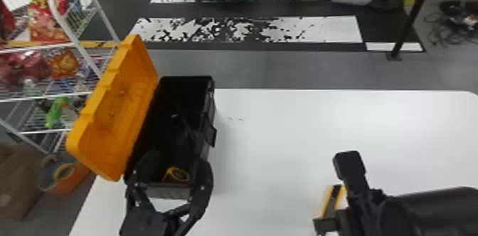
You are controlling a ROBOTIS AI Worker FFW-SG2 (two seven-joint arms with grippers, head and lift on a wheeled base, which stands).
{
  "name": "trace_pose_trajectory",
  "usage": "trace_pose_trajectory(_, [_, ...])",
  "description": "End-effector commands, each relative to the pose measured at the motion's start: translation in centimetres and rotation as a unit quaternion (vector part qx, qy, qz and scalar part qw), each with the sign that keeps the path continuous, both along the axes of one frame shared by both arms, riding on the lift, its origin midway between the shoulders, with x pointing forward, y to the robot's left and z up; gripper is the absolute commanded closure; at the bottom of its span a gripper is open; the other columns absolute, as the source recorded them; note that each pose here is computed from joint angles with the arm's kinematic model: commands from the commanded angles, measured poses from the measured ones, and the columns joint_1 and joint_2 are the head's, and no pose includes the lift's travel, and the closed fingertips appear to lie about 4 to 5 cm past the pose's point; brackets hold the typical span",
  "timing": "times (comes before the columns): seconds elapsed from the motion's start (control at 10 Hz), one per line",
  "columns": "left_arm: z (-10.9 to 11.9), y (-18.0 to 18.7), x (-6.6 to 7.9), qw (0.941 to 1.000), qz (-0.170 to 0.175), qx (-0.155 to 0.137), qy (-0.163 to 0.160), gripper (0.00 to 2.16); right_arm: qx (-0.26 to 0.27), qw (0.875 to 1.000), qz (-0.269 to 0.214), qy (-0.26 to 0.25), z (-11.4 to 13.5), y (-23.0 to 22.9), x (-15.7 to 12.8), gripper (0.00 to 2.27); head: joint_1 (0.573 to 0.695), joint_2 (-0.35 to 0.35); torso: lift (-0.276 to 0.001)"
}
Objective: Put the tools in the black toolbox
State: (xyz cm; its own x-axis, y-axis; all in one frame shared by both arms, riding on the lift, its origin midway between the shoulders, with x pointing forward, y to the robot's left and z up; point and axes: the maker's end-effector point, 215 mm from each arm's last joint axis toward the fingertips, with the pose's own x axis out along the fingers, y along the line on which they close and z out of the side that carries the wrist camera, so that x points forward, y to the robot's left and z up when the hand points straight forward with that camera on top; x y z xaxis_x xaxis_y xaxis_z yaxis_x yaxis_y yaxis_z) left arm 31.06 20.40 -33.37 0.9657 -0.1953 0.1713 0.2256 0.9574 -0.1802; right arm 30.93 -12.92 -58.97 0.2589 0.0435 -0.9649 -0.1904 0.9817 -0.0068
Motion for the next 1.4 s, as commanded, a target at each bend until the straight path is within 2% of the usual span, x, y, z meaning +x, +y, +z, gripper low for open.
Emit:
trace_pose_trajectory(0.0, [0.07, 0.02, -0.1, 1.0, 0.0, 0.001, 0.0, 0.05, 0.011, 1.0, -0.004, 0.001, -0.41, 0.34, 0.26, 0.21, 0.695, 0.143, -0.039])
trace_pose_trajectory(0.3, [0.2, 0.4, -0.2, 1.0, 0.003, 0.003, -0.001, 0.05, 0.019, 1.0, -0.005, -0.005, -0.37, 0.89, 0.85, 0.22, 0.695, 0.151, -0.039])
trace_pose_trajectory(0.6, [0.25, 0.52, -0.21, 1.0, 0.002, 0.004, -0.001, 0.05, 0.021, 1.0, 0.001, -0.001, -0.24, 1.15, 0.84, 0.92, 0.695, 0.167, -0.039])
trace_pose_trajectory(0.7, [0.24, 0.55, -0.2, 1.0, 0.002, 0.004, -0.001, 0.05, 0.021, 1.0, 0.001, -0.001, -0.25, 1.13, 0.89, 1.07, 0.695, 0.169, -0.039])
trace_pose_trajectory(0.9, [0.25, 0.62, -0.19, 1.0, 0.002, 0.005, -0.001, 0.05, 0.022, 1.0, 0.002, 0.004, -0.35, 1.01, 0.71, 1.8, 0.695, 0.173, -0.039])
trace_pose_trajectory(1.0, [0.18, 0.63, -0.2, 1.0, 0.002, 0.005, 0.0, 0.05, 0.025, 1.0, 0.002, 0.004, -0.44, 0.95, 0.65, 2.04, 0.695, 0.172, -0.039])
trace_pose_trajectory(1.3, [0.1, 0.8, -0.18, 1.0, 0.005, 0.004, 0.001, 0.05, 0.033, 0.999, 0.002, -0.002, -0.35, 1.01, 0.35, 2.14, 0.695, 0.177, -0.039])
